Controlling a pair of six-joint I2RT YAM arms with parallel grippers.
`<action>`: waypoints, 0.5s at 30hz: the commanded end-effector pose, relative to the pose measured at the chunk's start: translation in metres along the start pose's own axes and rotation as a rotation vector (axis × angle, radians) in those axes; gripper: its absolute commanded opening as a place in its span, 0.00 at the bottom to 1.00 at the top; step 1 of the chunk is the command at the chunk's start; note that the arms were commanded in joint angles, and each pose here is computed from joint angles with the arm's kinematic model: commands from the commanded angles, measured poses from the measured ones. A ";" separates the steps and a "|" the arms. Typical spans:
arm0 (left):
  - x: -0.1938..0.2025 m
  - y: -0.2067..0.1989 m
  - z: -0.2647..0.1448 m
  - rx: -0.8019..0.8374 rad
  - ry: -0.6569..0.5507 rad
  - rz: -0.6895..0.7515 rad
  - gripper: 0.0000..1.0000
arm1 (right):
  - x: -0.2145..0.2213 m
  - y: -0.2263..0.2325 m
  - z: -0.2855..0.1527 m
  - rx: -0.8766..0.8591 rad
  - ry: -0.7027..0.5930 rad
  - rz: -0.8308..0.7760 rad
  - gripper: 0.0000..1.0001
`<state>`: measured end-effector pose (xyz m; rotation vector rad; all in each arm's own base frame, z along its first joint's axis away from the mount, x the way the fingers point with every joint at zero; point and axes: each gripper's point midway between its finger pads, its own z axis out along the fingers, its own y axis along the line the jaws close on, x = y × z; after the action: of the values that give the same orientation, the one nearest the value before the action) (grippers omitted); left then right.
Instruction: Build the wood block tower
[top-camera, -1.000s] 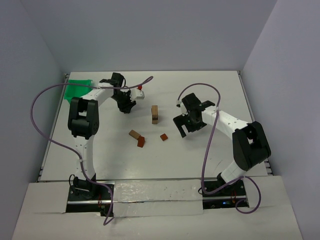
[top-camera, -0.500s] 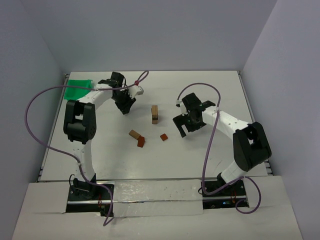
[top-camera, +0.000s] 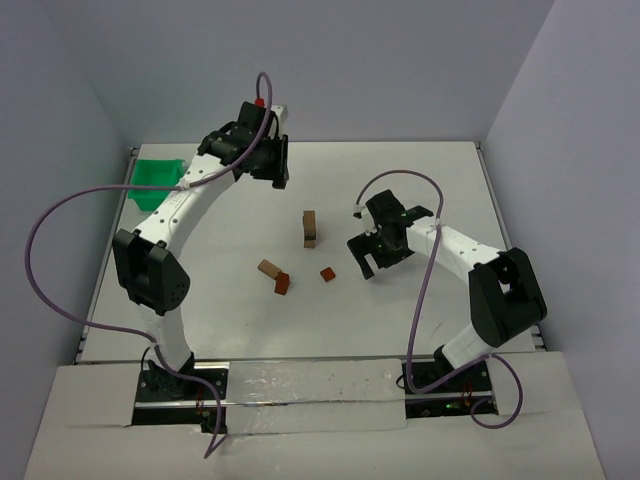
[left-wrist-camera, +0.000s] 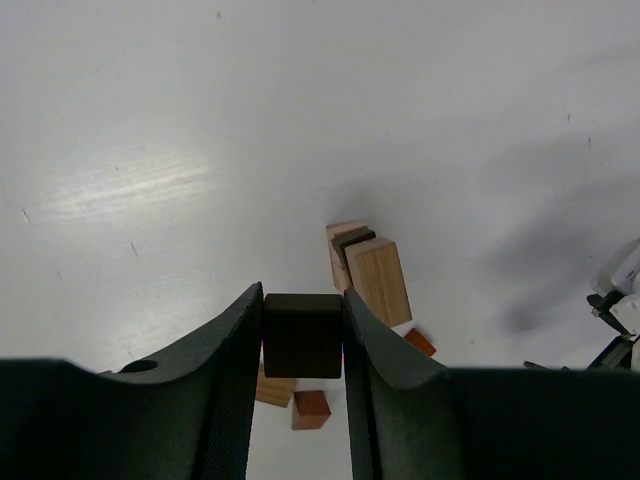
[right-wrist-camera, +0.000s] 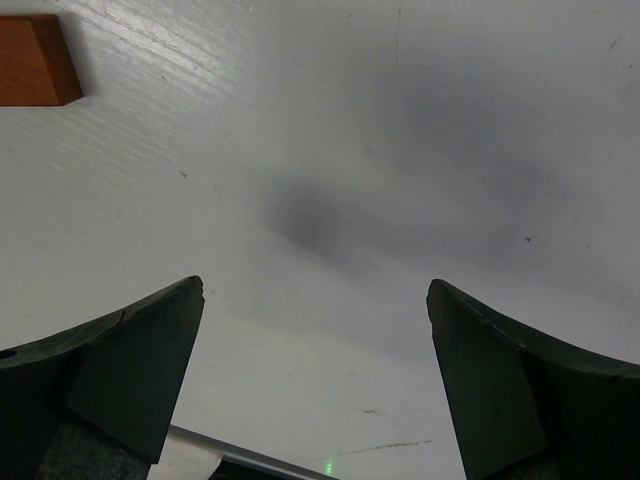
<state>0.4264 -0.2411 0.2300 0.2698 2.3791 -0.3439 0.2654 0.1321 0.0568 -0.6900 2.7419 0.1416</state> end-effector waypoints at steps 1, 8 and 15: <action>0.021 -0.016 -0.009 -0.024 0.079 -0.151 0.00 | -0.008 -0.003 -0.009 0.008 -0.043 -0.004 1.00; 0.034 -0.039 -0.007 -0.100 0.044 -0.143 0.00 | 0.002 -0.006 -0.011 0.015 -0.037 0.026 1.00; 0.042 -0.058 0.009 -0.125 0.044 -0.104 0.00 | 0.002 -0.013 -0.014 0.014 -0.048 0.102 1.00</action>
<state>0.3744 -0.2907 0.2061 0.1545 2.4845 -0.2958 0.2615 0.1202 0.0566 -0.6261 2.7593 0.1367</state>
